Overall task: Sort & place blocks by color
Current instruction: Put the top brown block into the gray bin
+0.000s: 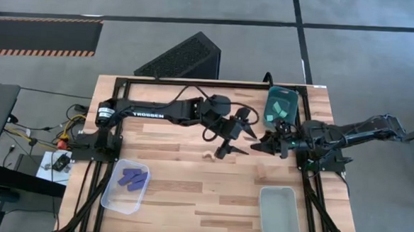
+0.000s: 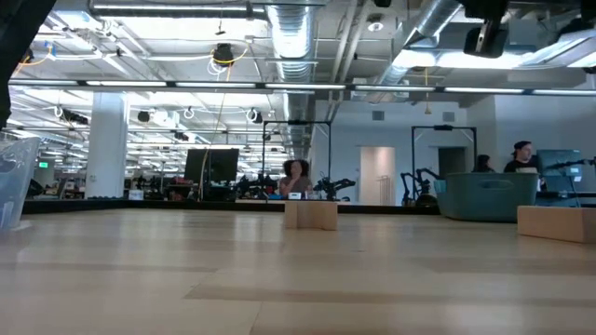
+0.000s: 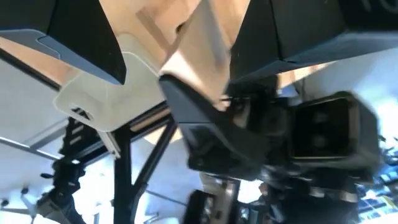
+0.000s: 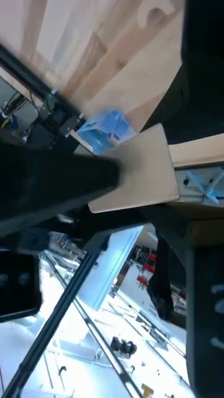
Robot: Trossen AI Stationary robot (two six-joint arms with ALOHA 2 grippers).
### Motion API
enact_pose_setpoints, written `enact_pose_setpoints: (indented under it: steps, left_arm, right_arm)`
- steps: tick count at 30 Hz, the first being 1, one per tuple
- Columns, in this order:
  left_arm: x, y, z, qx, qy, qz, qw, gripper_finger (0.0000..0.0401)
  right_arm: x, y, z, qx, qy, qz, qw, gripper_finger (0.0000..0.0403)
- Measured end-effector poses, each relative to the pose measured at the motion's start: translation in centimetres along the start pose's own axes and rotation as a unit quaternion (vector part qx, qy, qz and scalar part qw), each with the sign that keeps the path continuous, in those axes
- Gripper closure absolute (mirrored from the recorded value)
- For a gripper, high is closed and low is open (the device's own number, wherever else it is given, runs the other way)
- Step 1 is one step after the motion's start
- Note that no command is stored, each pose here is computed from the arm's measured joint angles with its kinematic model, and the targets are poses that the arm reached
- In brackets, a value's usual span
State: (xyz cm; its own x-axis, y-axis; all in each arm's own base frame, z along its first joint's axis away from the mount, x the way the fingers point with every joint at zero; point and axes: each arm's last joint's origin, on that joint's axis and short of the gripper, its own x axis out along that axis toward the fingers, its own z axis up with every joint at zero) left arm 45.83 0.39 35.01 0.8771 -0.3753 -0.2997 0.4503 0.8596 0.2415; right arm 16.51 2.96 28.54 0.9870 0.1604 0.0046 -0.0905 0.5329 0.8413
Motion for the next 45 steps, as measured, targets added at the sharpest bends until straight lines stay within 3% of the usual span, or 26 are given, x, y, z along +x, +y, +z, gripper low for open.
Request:
enact_pose_setpoints:
  steps: [8, 13, 18, 21, 33, 45]
  left_arm:
    - [0.5, -0.4, -0.2, 0.001, 0.022, 0.036, 0.999, 0.0135]
    - [0.7, -0.9, -0.3, 0.001, 0.051, 0.063, 0.997, 0.0198]
    - [0.8, -1.1, -0.3, -0.017, 0.055, 0.056, 0.997, 0.0282]
    - [0.8, -1.2, -0.3, -0.031, 0.053, 0.048, 0.997, 0.0308]
    - [0.8, -1.2, -0.4, -0.043, 0.056, 0.051, 0.996, 0.0288]
    - [0.1, -1.3, 0.1, 0.023, 0.065, 0.063, 0.996, 0.0286]
  right_arm:
    - [0.7, -0.1, 0.0, 0.017, 0.012, 0.017, 1.000, 0.0258]
    - [0.8, 0.0, 0.1, 0.023, 0.015, 0.028, 0.999, 0.0256]
    - [0.8, 0.0, 0.1, 0.025, 0.019, 0.029, 0.999, 0.0255]
    - [0.8, 0.0, 0.1, 0.022, 0.021, 0.029, 0.999, 0.0255]
    - [0.8, -0.3, 0.4, 0.025, 0.012, 0.021, 0.999, 0.0253]
    - [0.8, -0.6, 0.8, 0.020, -0.004, 0.010, 1.000, 0.0249]
